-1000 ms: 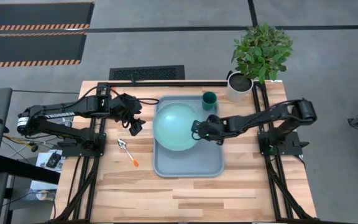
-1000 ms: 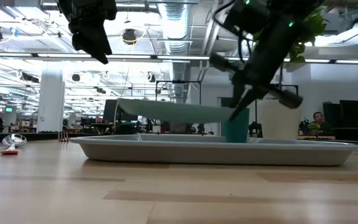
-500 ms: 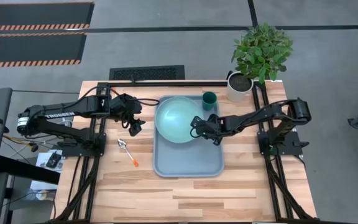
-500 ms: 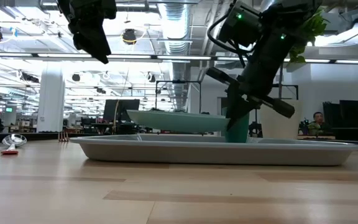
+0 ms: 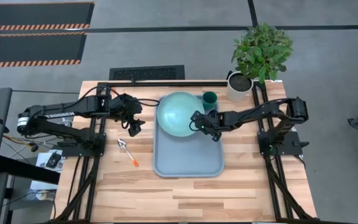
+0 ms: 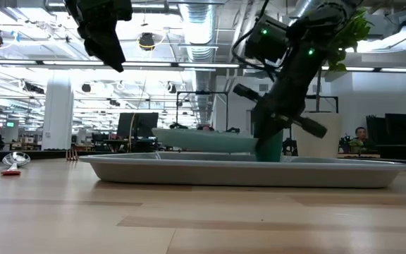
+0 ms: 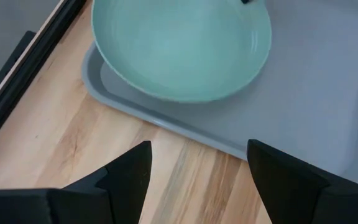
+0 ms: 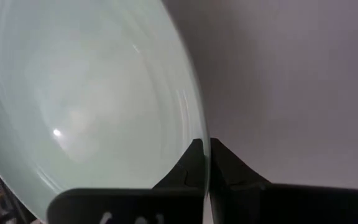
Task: Pick and place plate/cup/fork/spoon on tray
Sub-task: Put the light green plate on the gray serving tray to the bottom left of the green cup
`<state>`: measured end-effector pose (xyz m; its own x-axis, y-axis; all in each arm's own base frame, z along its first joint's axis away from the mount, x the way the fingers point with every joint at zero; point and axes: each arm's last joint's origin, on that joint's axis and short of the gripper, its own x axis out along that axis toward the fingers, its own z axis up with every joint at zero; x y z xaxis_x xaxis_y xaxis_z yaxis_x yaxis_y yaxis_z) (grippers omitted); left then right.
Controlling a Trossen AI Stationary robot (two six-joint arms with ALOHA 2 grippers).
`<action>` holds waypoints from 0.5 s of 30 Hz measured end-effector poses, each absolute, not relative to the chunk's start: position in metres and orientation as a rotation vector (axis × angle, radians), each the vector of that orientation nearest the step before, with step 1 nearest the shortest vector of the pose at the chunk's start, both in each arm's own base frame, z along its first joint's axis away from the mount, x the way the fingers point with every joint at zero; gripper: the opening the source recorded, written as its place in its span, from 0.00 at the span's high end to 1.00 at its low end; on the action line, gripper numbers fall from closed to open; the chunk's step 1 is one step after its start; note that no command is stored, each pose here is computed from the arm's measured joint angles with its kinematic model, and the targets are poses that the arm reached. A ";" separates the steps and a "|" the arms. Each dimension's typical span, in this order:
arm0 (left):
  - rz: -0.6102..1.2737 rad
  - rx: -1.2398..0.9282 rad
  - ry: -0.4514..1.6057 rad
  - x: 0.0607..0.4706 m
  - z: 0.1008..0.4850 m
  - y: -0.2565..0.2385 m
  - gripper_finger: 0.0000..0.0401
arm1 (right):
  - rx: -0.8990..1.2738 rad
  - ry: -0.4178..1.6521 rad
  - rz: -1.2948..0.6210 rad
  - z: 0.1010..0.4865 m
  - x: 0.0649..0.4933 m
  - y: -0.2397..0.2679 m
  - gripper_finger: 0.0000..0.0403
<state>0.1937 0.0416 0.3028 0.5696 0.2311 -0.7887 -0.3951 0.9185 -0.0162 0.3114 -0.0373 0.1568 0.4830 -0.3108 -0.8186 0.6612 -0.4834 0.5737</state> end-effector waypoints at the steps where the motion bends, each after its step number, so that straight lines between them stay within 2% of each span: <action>1: 0.370 -0.199 0.893 0.194 0.303 0.042 0.37 | 1.714 0.310 -1.197 0.154 0.312 -0.037 0.97; 8: 0.370 -0.198 0.893 0.194 0.303 0.042 0.37 | 1.708 0.336 -1.169 0.150 0.329 -0.040 0.97; 15: 0.371 -0.197 0.893 0.194 0.303 0.042 0.37 | 1.666 0.400 -1.242 0.149 0.323 -0.045 0.97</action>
